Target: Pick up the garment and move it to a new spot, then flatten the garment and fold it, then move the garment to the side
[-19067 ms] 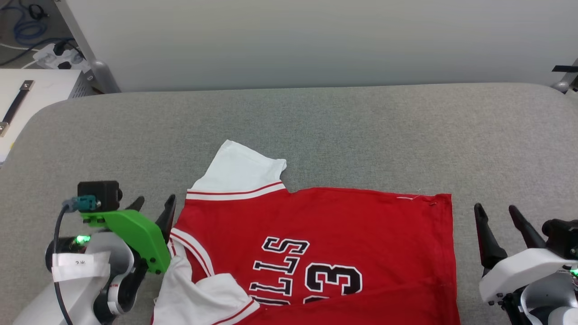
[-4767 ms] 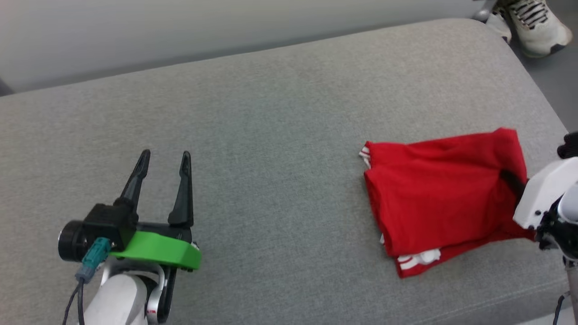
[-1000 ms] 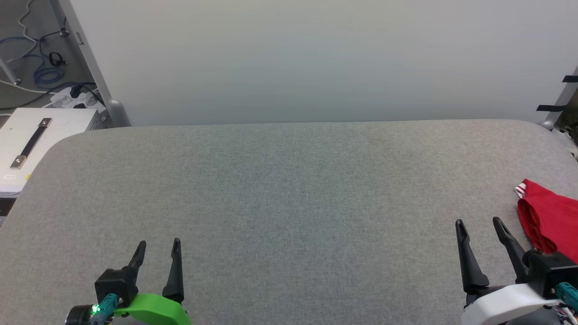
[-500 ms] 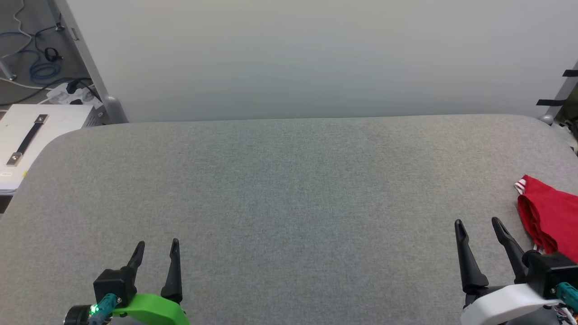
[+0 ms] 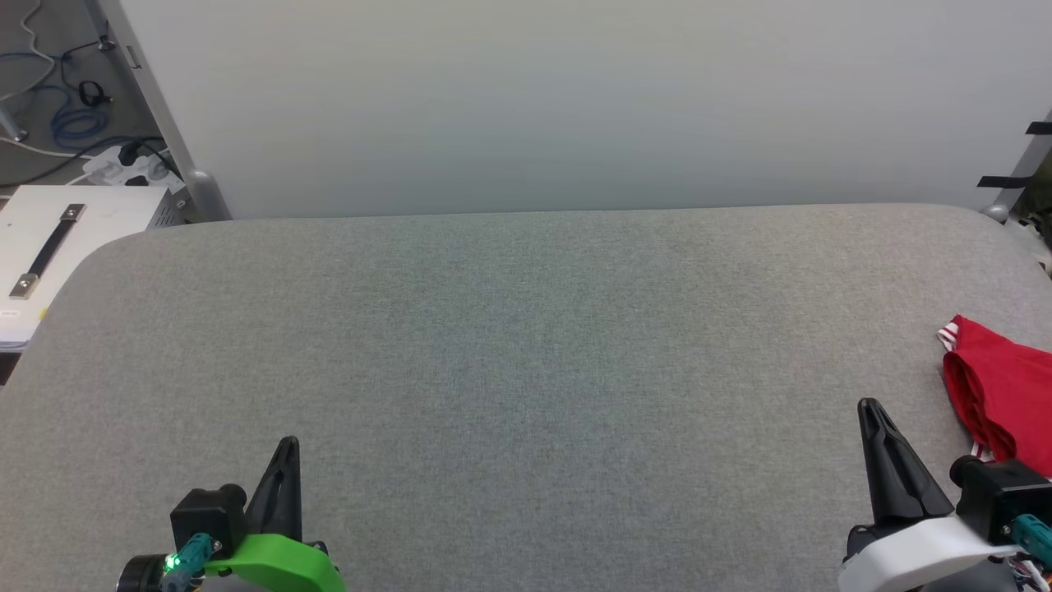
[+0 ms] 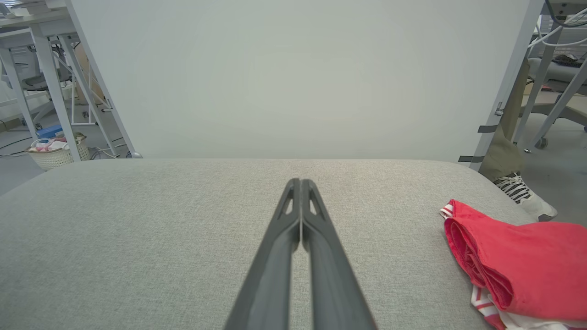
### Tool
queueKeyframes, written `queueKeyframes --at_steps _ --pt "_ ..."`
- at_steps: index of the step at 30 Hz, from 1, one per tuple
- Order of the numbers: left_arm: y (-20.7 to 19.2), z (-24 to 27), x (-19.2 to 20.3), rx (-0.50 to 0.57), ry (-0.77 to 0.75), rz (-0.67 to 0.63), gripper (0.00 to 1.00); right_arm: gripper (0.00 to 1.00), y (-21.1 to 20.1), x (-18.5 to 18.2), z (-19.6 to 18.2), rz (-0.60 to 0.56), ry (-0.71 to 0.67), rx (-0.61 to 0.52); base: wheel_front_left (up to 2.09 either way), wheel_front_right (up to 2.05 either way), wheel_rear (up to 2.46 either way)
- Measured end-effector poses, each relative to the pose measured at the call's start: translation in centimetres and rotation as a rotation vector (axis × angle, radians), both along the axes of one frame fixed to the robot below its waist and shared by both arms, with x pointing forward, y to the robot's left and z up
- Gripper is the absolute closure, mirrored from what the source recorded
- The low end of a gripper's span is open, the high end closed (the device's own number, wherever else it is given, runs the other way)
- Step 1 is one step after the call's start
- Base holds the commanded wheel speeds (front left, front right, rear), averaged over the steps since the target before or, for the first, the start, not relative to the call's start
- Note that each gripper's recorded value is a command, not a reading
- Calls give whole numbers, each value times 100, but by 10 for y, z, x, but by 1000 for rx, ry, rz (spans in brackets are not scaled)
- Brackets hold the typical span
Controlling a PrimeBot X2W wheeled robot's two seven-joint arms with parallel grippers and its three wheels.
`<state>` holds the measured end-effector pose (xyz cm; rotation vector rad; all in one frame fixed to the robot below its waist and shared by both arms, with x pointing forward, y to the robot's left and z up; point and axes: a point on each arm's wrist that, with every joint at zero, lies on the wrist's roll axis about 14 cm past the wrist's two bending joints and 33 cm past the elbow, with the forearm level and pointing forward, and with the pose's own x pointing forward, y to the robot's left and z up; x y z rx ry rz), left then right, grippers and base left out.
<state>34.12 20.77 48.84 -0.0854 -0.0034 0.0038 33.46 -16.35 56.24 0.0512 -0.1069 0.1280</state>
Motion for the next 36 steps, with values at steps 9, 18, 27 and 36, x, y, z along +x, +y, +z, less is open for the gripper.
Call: queueKeyframes --at_steps 9,18,27,36 --pt "-2 2 2 6 3 -3 100 100 0 1 -5 -2 14 -7 0 0 0" --pt "-6 3 4 18 7 -11 100 100 -1 3 -10 -4 30 -13 0 0 0" --pt "-10 5 6 22 9 -15 100 100 -1 5 -13 -4 39 -19 0 0 0" --pt "-11 8 8 36 9 -13 100 100 0 8 -15 -5 47 -25 0 0 0"
